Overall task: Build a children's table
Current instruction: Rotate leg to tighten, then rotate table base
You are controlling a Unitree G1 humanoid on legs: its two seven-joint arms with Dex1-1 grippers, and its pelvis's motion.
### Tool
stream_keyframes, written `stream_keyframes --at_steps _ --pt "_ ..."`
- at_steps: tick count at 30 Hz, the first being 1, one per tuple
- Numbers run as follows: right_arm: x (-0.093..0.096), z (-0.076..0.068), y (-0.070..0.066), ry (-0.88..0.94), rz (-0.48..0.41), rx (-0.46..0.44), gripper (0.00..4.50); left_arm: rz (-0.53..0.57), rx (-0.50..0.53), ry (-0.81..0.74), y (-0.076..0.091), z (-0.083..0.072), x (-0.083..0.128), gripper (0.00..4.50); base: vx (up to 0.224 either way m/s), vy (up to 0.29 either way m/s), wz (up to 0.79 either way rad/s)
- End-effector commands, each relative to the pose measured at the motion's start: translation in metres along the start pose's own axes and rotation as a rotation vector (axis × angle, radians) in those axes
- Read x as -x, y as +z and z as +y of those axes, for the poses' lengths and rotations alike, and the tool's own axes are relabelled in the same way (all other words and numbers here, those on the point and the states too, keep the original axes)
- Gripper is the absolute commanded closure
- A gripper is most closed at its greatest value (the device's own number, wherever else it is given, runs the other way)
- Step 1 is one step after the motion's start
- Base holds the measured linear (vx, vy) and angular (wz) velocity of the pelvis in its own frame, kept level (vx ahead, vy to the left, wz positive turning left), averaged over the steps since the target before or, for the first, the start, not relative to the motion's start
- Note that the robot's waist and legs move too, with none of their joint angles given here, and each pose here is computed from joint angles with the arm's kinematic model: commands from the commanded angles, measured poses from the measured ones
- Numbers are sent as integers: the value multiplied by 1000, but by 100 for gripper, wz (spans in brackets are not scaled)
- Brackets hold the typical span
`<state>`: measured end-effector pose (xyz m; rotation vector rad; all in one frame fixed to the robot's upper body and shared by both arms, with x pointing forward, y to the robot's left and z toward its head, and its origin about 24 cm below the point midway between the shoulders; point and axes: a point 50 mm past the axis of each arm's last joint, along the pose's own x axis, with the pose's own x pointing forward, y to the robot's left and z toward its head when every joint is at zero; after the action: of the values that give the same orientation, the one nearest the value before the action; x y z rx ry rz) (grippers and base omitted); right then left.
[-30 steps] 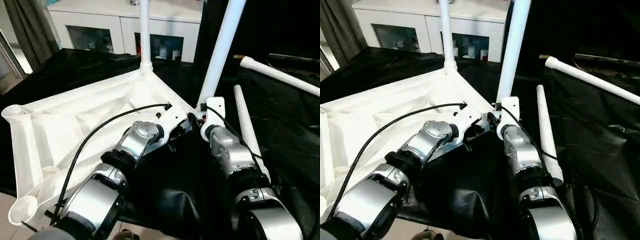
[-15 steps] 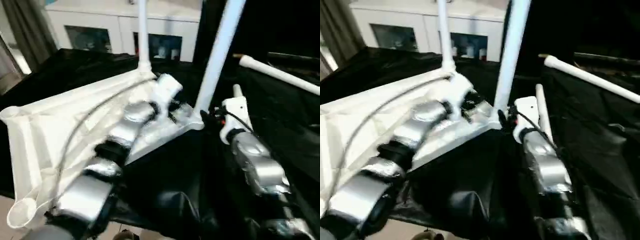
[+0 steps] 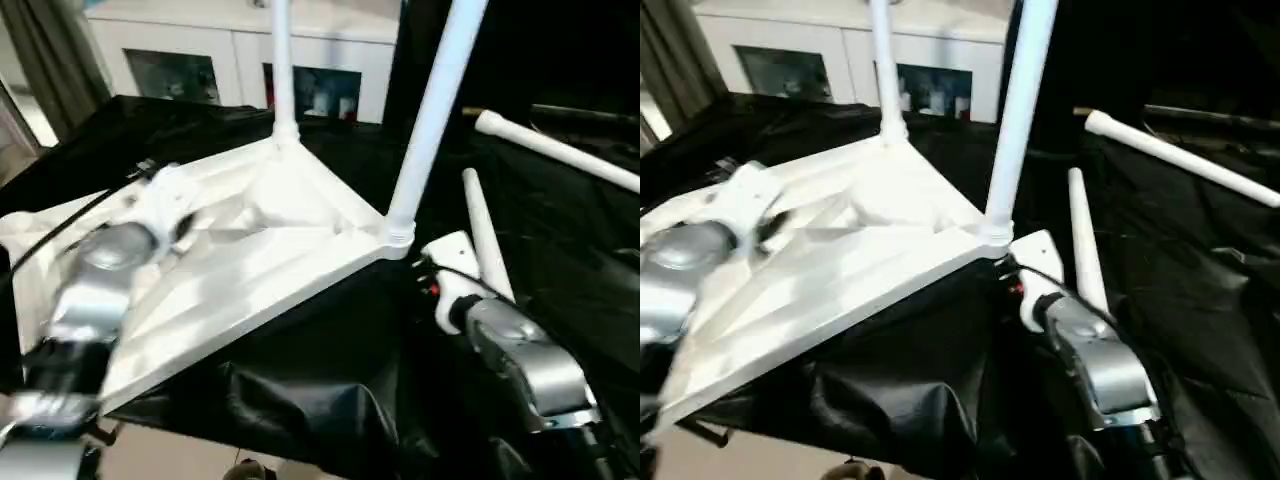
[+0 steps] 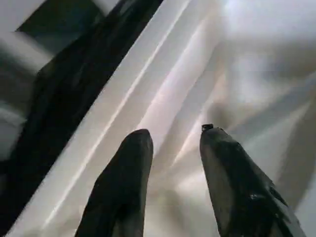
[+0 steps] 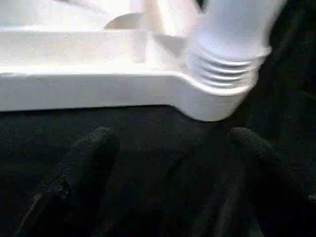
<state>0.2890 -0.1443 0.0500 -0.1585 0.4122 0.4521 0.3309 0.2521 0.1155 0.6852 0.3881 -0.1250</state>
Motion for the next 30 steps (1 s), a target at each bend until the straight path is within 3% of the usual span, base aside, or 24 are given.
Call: stream_keyframes --at_steps 1,4,8,10,12,16,20,24,30 --pt "-6 1 0 -14 30 8 59 68 -70 132 -3 20 11 265 0 0 0" --pt "-13 6 2 0 42 2 59 171 -172 204 -16 32 19 265 0 0 0" --pt "-20 11 3 19 48 -5 59 255 -204 183 -28 31 26 265 0 0 0" --pt "-26 13 5 32 36 -22 59 292 -180 107 -38 22 26 265 0 0 0" --pt "-29 13 7 36 27 -33 92 300 -171 64 -42 16 25 301 0 0 0" --pt "-39 15 15 54 2 -43 122 292 -173 -63 -52 -1 15 332 0 0 0" --pt "-44 18 18 65 -5 -36 152 315 -175 -104 -55 -5 13 361 0 0 0" --pt "-54 20 18 75 11 -22 187 325 -194 -243 -55 -14 14 397 0 0 0" --pt "-63 21 18 81 27 -14 239 207 -148 -475 -33 -35 18 444 0 0 0"
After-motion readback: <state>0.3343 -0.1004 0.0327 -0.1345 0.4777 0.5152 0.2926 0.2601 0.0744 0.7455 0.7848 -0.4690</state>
